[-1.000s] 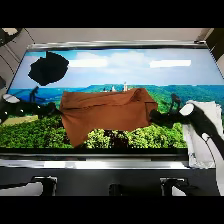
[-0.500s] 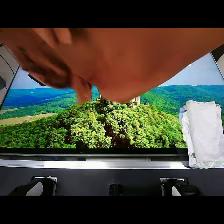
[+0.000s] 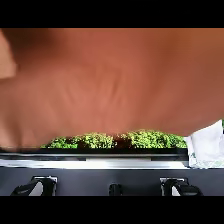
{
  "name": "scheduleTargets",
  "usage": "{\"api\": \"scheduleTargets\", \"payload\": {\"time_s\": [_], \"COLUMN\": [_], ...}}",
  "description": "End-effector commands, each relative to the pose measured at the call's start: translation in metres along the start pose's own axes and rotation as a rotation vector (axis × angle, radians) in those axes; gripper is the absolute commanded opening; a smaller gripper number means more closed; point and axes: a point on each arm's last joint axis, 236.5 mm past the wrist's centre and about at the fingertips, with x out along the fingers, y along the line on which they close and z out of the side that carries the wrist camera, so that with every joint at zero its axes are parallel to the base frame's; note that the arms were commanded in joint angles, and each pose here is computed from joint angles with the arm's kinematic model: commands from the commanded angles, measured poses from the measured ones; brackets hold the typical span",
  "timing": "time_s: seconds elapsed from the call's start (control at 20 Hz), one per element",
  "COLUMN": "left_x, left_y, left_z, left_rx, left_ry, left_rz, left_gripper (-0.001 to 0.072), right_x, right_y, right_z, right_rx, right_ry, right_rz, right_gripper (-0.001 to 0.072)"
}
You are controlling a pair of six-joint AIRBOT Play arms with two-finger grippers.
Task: Fold the shirts.
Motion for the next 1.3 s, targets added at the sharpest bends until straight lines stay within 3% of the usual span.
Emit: {"api": "scheduleTargets", "payload": {"time_s": [0.0, 0.15, 0.3, 0.45, 0.55, 0.7, 0.95, 1.25], "left_x": [0.013, 0.054, 0.071, 0.054, 0.051, 0.084, 0.171, 0.175], "left_y": [0.028, 0.081, 0.125, 0.143, 0.155, 0.17, 0.198, 0.213], "left_z": [-0.028, -0.123, -0.299, -0.465, -0.545, -0.611, -0.633, -0.653], "left_rx": [0.022, -0.033, -0.165, -0.312, -0.366, -0.365, -0.479, -0.507], "left_ry": [0.105, 0.421, 0.933, 1.258, 1.317, 1.279, 1.036, 1.034], "left_rz": [0.078, 0.144, 0.126, 0.121, 0.159, 0.162, 0.207, 0.235], "left_gripper": [0.0025, 0.0026, 0.0026, 0.0026, 0.0026, 0.0026, 0.0026, 0.0026], "right_x": [0.02, 0.079, 0.126, 0.163, 0.195, 0.261, 0.355, 0.33], "right_y": [-0.001, 0.019, 0.068, 0.095, 0.101, 0.116, 0.114, 0.103], "right_z": [-0.052, -0.162, -0.306, -0.434, -0.494, -0.544, -0.515, -0.548], "right_rx": [-0.039, -0.071, -0.105, -0.047, -0.026, 0.036, 0.263, 0.218], "right_ry": [0.22, 0.645, 1.114, 1.373, 1.401, 1.248, 0.848, 1.004], "right_rz": [-0.026, -0.018, 0.123, 0.155, 0.136, 0.136, 0.053, 0.032], "right_gripper": [0.004, 0.0041, 0.004, 0.0039, 0.0039, 0.0039, 0.0039, 0.0042]}}
